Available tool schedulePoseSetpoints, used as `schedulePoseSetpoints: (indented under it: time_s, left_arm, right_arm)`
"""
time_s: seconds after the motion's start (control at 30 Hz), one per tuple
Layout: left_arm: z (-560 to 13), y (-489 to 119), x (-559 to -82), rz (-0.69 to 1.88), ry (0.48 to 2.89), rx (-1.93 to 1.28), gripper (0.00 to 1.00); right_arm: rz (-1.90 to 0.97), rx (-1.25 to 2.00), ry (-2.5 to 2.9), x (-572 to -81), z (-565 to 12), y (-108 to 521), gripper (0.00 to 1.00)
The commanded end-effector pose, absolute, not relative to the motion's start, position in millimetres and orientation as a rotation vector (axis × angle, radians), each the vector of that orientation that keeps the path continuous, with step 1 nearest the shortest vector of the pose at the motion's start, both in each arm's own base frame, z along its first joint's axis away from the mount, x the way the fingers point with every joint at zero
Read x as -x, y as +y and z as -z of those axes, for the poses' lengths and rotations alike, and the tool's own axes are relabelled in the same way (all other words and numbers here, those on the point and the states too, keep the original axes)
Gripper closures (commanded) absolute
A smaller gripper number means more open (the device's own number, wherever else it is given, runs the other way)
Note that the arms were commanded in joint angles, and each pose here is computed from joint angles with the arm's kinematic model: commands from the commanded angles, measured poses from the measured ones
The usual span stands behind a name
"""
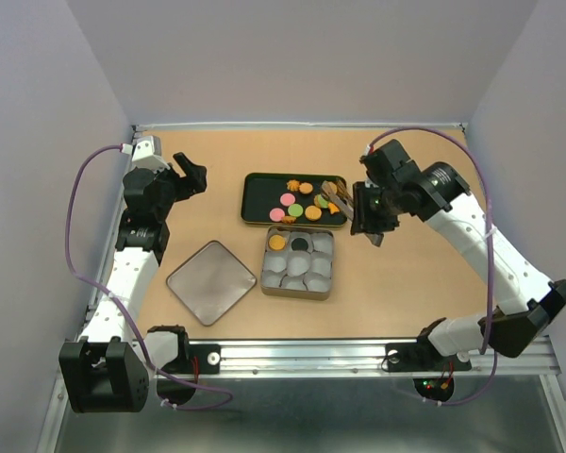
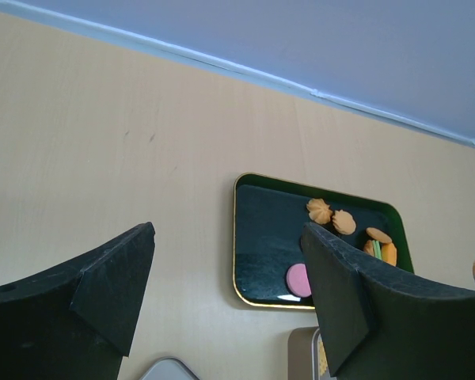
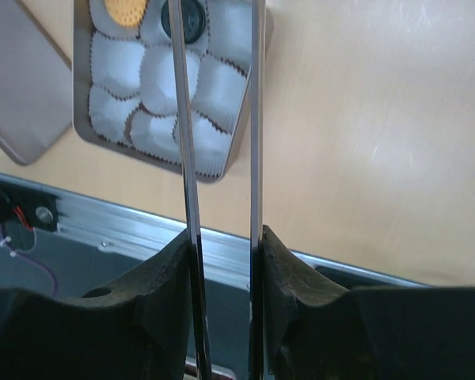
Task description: Pack the cookies
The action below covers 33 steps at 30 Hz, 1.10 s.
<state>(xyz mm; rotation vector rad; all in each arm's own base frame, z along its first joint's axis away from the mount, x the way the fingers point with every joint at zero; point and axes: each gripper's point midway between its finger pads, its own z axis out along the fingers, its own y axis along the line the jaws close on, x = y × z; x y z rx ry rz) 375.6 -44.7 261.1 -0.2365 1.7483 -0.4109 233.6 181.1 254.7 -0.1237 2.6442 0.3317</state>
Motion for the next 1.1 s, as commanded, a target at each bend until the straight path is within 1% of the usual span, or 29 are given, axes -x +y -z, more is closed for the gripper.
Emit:
schedulePoseSetpoints:
  time_s: [0.0,0.03,0.2,0.33,0.43,0.53,0.67,0.87,1.07]
  left_arm:
    - [-272,-42,-378,0.397,1.708,0.217,0.14]
    - [-271,-43,-378,0.398,1.710,0.214,0.14]
    - [-272,-42,-378,0.394,1.709,0.217,0.15]
    - [-272,-42,-377,0.392,1.707,0.219,0.15]
    - [-273,-40,-377,0.384,1.703,0.223,0.15]
    - [-271,-40,-376,0.383,1.708,0.225,0.15]
    - [-271,-40,-376,0.383,1.708,0.225,0.15]
    - [-271,-40,-376,0.381,1.708,0.222,0.15]
    - [-271,-40,-376,0.379,1.708,0.221,0.15]
  right_arm:
    - [-0.436,0.097,2.717,-197,-253,176,0.62]
    - [-0.447,0.104,2.756,-187,-243,175,0.62]
    - [-0.644,0.137,2.816,-146,-237,180,0.63]
    - [-0.695,0.151,2.880,-125,-221,179,0.63]
    - [-0.737,0.153,2.875,-118,-214,181,0.63]
    - [-0.740,0.153,2.865,-123,-207,185,0.63]
    - [-0.637,0.161,2.834,-145,-201,184,0.63]
    - [-0.563,0.162,2.781,-172,-198,189,0.65]
    - [-0.523,0.192,2.793,-183,-190,193,0.64]
